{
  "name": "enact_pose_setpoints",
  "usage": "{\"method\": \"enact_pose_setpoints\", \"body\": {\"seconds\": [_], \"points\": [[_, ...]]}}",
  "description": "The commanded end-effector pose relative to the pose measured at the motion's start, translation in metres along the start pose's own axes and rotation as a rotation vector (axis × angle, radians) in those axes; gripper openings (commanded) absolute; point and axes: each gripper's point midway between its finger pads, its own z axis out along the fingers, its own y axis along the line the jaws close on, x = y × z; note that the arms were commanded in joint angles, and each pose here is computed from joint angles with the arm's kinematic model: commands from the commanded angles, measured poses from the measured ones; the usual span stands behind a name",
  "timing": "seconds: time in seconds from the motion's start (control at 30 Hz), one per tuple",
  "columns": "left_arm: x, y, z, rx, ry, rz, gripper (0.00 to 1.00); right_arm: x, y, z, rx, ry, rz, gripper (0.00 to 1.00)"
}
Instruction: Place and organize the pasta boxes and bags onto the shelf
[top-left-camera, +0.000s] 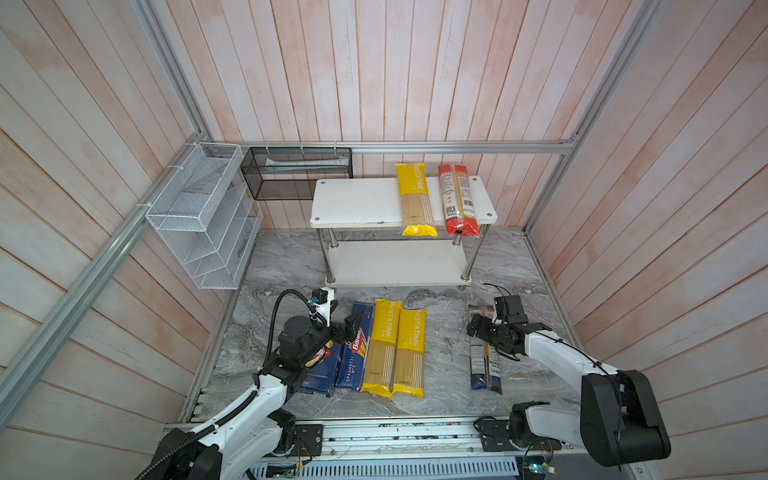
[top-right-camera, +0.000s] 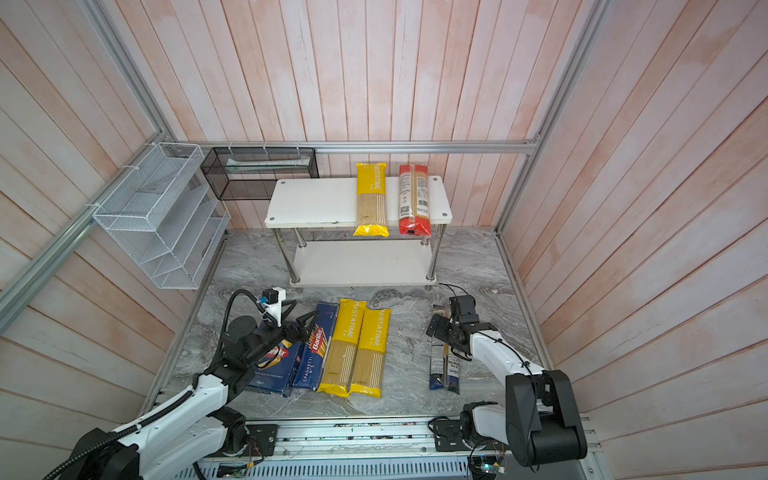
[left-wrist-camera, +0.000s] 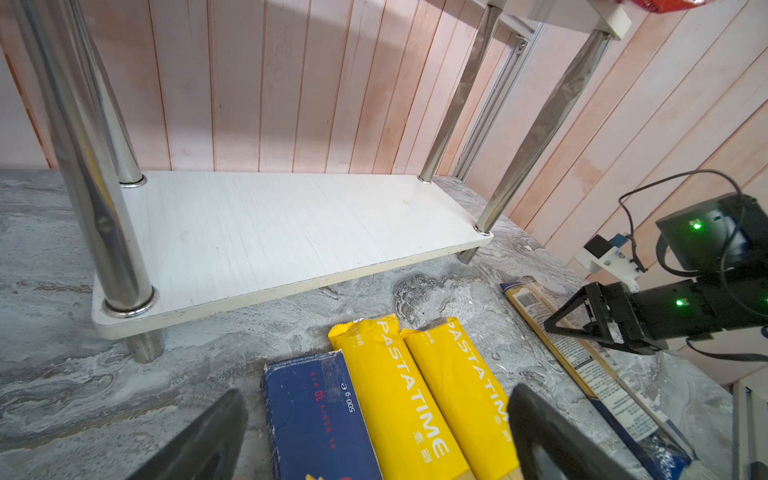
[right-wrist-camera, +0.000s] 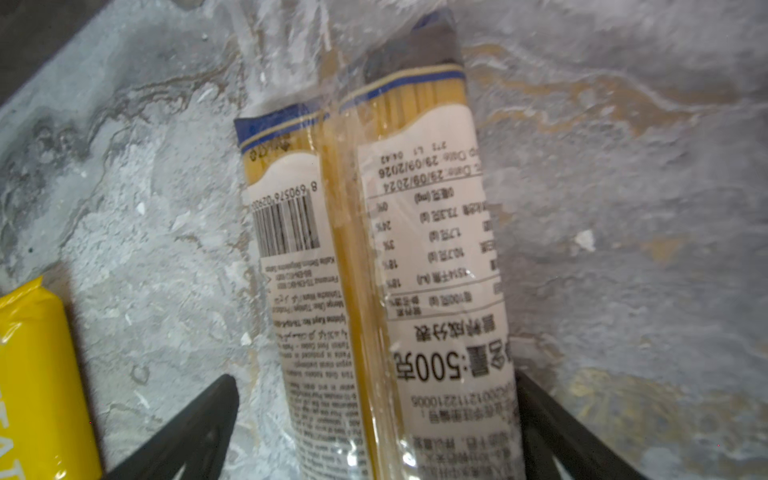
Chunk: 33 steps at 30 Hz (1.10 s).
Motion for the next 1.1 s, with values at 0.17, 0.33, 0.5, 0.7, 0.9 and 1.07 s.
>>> {"method": "enact_pose_setpoints", "body": {"seconds": [0.17,0.33,0.5,0.7,0.9,1.07], "points": [[-0.006,-0.001,0.003,0.001,-0.017,0.007,1.00,0.019,0.004,-0.004,0.010,0.062,-0.025,0.98],[-0.008,-0.002,0.002,0.001,-0.019,0.011,1.00,0.037,-0.001,-0.004,0.083,0.113,-0.059,0.98],[-0.007,-0.002,0.001,0.002,-0.021,0.012,1.00,0.045,0.026,-0.002,-0.027,0.115,-0.073,0.98],[-0.007,-0.003,0.002,0.011,-0.020,0.010,1.00,0.046,0.028,-0.005,0.066,0.106,-0.124,0.98],[-0.009,-0.008,-0.001,0.037,-0.034,0.021,1.00,0.052,0.025,-0.004,0.187,0.102,-0.176,0.98],[-0.010,-0.020,-0.006,0.102,-0.049,0.057,1.00,0.059,0.036,-0.001,0.172,0.090,-0.205,0.98]]}}
